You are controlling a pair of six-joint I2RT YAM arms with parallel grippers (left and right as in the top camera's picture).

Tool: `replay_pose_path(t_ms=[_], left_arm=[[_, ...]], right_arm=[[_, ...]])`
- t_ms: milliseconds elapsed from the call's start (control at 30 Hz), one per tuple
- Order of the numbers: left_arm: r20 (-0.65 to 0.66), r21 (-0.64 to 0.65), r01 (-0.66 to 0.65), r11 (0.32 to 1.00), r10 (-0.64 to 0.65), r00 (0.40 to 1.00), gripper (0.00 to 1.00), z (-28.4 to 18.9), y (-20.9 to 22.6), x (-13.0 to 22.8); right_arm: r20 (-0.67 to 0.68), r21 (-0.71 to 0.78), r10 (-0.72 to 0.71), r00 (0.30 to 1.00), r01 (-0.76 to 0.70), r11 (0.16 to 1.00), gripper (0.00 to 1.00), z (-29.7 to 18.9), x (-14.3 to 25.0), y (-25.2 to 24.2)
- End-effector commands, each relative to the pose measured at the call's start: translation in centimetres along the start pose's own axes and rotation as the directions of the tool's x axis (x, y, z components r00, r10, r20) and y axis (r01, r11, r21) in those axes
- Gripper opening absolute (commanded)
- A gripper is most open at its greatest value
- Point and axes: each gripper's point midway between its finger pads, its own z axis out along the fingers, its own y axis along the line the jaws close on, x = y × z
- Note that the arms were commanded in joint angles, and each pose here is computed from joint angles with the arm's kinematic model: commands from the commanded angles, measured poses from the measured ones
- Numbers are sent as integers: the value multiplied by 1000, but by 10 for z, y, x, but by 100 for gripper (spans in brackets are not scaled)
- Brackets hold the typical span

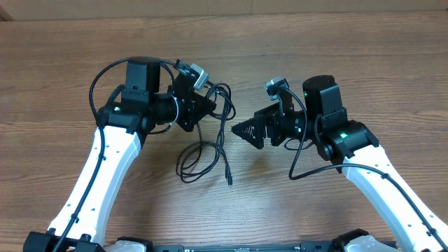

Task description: Untangle cables

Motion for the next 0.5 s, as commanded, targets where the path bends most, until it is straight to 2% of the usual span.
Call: replay_pose_path(t_ms=[0,133,167,267,400,467], left_arm=[[8,-9,1,1000,-1,1000,4,-5,-1,-5],[1,-7,8,1000,-8,1000,4,-5,-2,-3],[2,-4,8,1000,-8,1000,4,-5,-2,-3],[2,-2,8,1000,-8,1000,4,-5,-3,-3],[6,34,9,999,-9,1000,4,-5,-9,-3],[6,45,9,999,-9,1000,4,-5,-12,-3]], right_arm=[[-4,-7,-5,1000,5,1000,100,1,1,1],[2,-7,-11,1000,11,1000,100,1,-1,1],[5,-8,-15,1000,15,1000,96,1,-2,1],[14,-1,-21,1000,21,1000,75,2,-4,0],[17,13,-20,1000,20,1000,62,2,-4,-3],[19,24,-20,1000,20,1000,59,2,-5,-5]])
